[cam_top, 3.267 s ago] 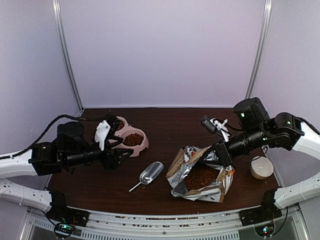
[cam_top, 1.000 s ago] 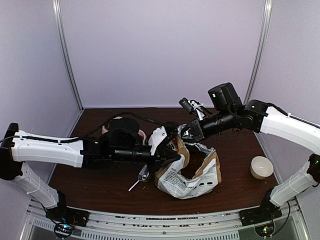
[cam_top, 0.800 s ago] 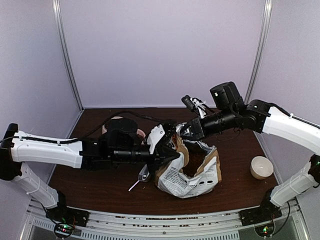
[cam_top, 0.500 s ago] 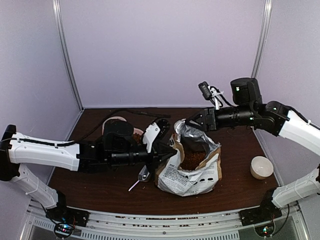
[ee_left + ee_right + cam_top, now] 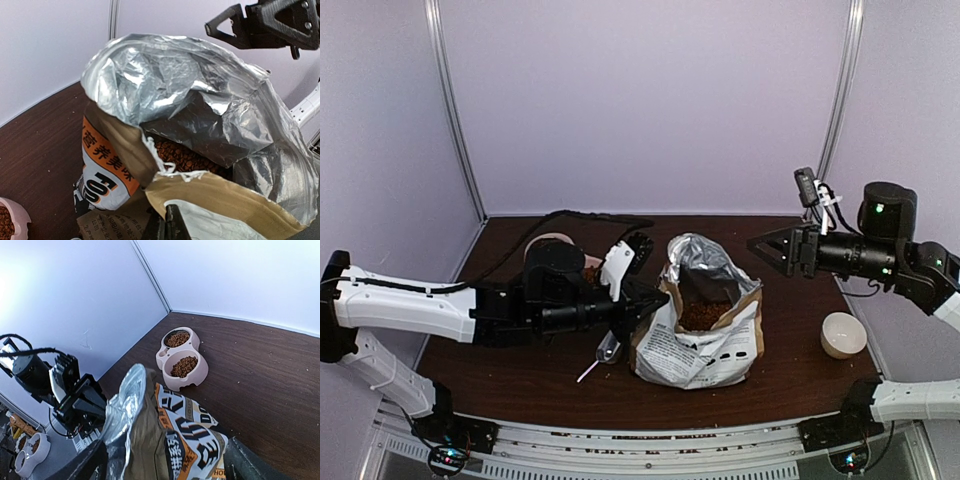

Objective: Serve the pet food
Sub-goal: Close the seal on the pet food bag with both arms.

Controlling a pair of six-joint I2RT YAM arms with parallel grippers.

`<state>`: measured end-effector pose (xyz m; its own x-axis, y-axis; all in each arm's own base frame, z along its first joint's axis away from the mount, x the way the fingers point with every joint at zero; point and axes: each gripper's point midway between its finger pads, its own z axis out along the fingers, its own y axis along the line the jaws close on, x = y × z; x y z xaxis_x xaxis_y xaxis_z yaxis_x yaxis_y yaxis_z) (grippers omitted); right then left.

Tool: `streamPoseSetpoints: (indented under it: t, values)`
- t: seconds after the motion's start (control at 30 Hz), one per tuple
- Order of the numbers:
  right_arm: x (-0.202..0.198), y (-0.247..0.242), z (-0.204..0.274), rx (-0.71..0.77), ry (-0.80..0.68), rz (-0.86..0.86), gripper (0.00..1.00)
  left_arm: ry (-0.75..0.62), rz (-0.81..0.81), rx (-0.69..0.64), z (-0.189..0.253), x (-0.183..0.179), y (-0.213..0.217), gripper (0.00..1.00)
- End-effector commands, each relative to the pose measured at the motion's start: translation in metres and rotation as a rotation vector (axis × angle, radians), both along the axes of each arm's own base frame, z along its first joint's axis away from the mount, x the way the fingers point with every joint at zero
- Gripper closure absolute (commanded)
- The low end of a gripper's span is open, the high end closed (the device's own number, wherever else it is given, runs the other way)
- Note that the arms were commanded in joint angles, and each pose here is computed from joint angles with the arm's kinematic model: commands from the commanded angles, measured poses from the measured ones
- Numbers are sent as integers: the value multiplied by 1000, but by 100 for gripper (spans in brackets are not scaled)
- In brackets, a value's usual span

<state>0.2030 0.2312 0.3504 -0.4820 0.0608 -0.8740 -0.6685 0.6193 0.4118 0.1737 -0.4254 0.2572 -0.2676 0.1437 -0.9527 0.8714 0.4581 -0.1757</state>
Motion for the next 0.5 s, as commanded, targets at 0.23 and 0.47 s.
streamPoseSetpoints:
  t: [0.23, 0.47]
  values:
    - [-55, -21, -50, 32, -15, 136, 20, -10, 129, -31, 16, 18, 20, 100]
    - [-60, -10, -92, 19, 72, 191, 29, 2, 150, -33, 17, 20, 23, 100]
